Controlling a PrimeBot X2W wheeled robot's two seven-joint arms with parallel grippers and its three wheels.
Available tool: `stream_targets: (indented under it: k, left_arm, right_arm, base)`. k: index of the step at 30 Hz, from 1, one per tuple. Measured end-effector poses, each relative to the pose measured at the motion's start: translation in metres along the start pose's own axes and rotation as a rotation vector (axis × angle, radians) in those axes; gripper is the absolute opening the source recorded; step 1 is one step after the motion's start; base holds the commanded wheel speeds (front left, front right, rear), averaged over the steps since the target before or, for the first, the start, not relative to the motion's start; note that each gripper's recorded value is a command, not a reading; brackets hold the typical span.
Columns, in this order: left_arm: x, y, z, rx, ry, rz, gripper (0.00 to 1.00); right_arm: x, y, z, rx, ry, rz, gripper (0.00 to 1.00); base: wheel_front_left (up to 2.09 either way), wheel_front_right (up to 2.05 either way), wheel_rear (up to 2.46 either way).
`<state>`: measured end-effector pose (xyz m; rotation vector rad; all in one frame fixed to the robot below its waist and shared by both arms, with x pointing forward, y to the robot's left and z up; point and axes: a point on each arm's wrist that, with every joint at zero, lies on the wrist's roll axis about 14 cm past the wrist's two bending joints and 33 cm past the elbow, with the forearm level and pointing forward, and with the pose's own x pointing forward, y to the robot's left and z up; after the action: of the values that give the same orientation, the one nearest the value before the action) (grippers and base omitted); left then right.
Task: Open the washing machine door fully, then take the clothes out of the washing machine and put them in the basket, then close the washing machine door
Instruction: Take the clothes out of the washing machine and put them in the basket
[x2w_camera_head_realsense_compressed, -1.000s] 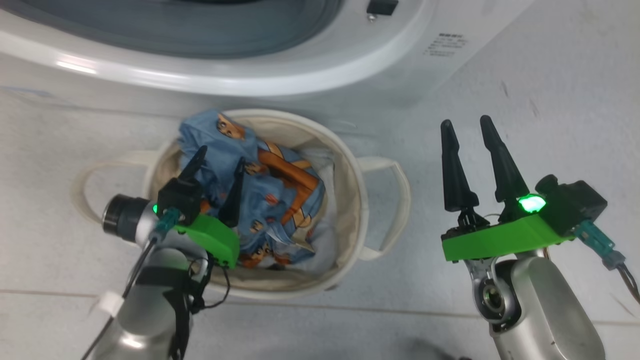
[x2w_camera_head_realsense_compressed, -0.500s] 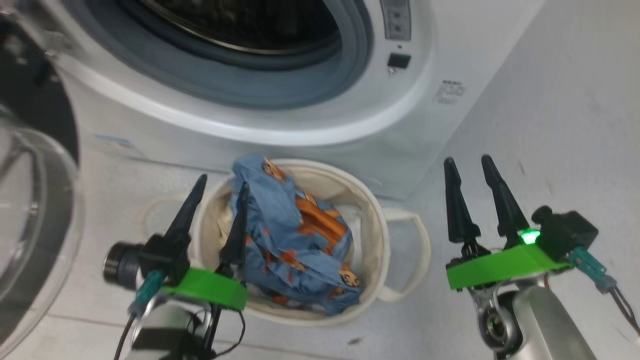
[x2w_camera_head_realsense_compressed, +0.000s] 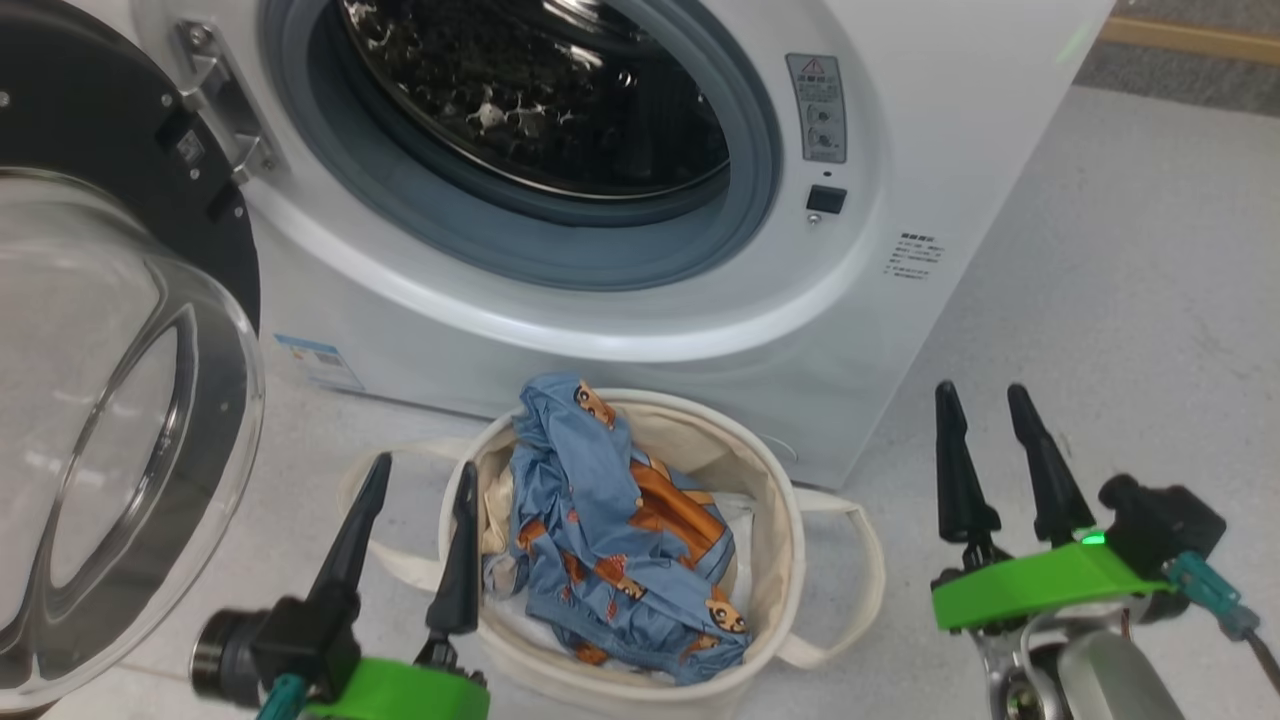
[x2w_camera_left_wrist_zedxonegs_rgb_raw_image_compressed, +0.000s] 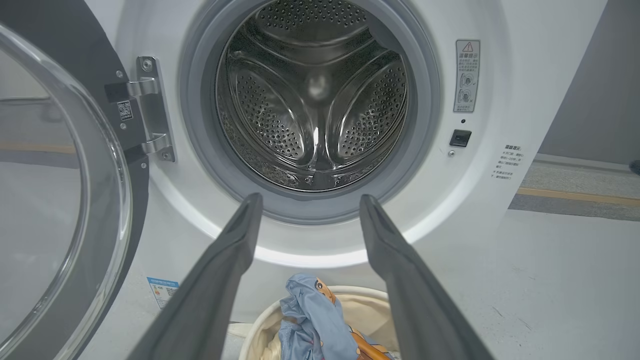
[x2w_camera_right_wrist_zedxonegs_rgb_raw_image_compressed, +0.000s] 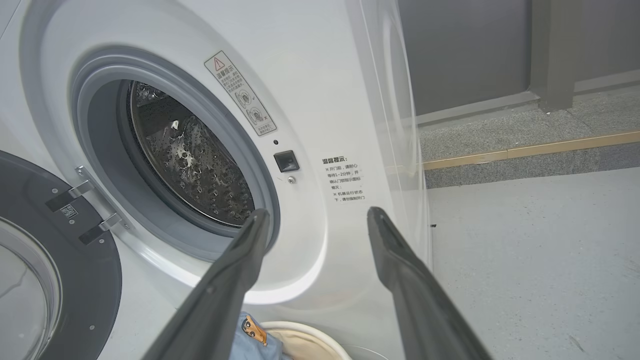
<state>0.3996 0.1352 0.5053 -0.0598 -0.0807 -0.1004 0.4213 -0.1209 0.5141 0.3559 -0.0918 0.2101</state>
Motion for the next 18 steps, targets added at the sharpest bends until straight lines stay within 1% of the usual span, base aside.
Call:
stream_targets:
  k: [4, 12, 18]
  left_arm:
    - [-0.009, 0.003, 0.0, -0.021, 0.005, 0.02, 1.0]
    - [-0.014, -0.008, 0.002, -0.018, 0.001, -0.014, 1.0]
    - [-0.014, -0.013, 0.003, -0.02, 0.0, -0.03, 1.0]
  right_arm:
    - [-0.01, -0.003, -0.003, 0.003, 0.014, -0.015, 1.0]
    - [-0.018, -0.004, 0.005, -0.005, -0.001, -0.025, 1.0]
    - [-0.024, -0.006, 0.004, -0.006, 0.004, -0.033, 1.0]
  base:
    - [0.0, 0.0, 0.0]
    - [0.0, 0.0, 0.0]
    - [0.0, 0.0, 0.0]
